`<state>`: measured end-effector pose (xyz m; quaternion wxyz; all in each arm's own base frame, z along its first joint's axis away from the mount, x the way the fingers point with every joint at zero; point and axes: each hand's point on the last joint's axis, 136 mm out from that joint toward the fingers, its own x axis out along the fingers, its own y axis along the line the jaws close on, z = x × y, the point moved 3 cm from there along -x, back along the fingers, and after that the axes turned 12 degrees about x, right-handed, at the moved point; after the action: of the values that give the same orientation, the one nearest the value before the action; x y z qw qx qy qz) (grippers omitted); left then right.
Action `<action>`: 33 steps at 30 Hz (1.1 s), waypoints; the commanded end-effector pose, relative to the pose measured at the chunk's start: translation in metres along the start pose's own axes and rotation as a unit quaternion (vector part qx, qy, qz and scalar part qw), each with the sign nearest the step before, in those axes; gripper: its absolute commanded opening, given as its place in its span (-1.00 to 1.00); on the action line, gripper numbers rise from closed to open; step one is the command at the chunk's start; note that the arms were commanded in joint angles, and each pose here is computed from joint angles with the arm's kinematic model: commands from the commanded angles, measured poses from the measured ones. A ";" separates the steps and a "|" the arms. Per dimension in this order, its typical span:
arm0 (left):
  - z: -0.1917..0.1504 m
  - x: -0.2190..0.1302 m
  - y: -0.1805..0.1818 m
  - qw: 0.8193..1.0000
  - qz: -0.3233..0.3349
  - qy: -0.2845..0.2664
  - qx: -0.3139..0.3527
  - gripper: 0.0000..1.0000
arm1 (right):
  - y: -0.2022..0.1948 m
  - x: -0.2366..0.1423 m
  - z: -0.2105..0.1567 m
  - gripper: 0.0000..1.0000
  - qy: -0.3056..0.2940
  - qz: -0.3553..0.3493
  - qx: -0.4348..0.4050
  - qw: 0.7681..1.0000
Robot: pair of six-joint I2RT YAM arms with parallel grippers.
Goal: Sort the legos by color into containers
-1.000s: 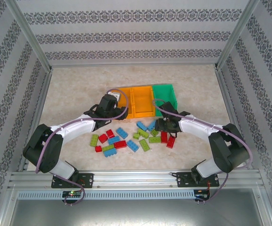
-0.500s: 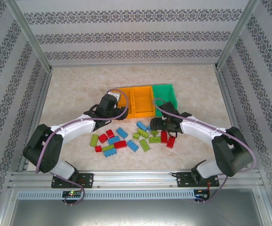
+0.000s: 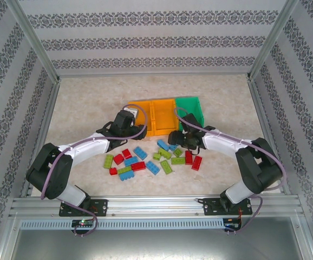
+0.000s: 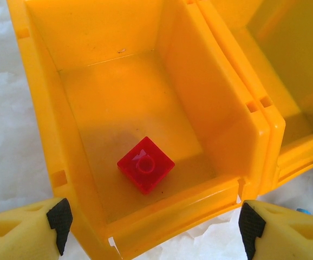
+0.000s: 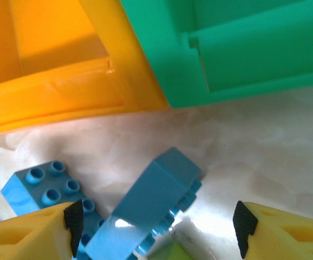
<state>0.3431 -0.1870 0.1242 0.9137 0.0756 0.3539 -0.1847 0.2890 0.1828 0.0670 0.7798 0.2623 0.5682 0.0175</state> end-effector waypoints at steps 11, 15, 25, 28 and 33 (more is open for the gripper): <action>0.009 -0.014 0.000 1.000 0.007 -0.029 0.007 0.83 | -0.007 0.019 -0.003 -0.25 0.024 -0.059 -0.011 0.998; 0.007 -0.015 0.001 1.000 0.011 -0.025 0.006 0.93 | -0.008 0.013 -0.001 -0.37 0.010 -0.054 -0.005 0.998; 0.003 -0.019 0.008 0.999 0.033 -0.020 0.004 0.99 | -0.008 -0.046 0.020 -0.56 -0.072 0.010 0.009 0.997; 0.003 -0.021 0.009 0.999 0.037 -0.022 0.004 0.99 | -0.006 -0.070 0.031 -0.56 -0.108 0.040 0.004 0.993; 0.002 -0.026 0.013 0.998 0.046 -0.030 -0.003 0.99 | -0.007 -0.102 0.061 -0.54 -0.173 0.059 -0.011 0.983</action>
<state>0.3372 -0.1713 0.1387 0.9275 0.0825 0.3308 -0.1532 0.2979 0.1306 0.1567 0.8461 0.3064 0.4357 0.0222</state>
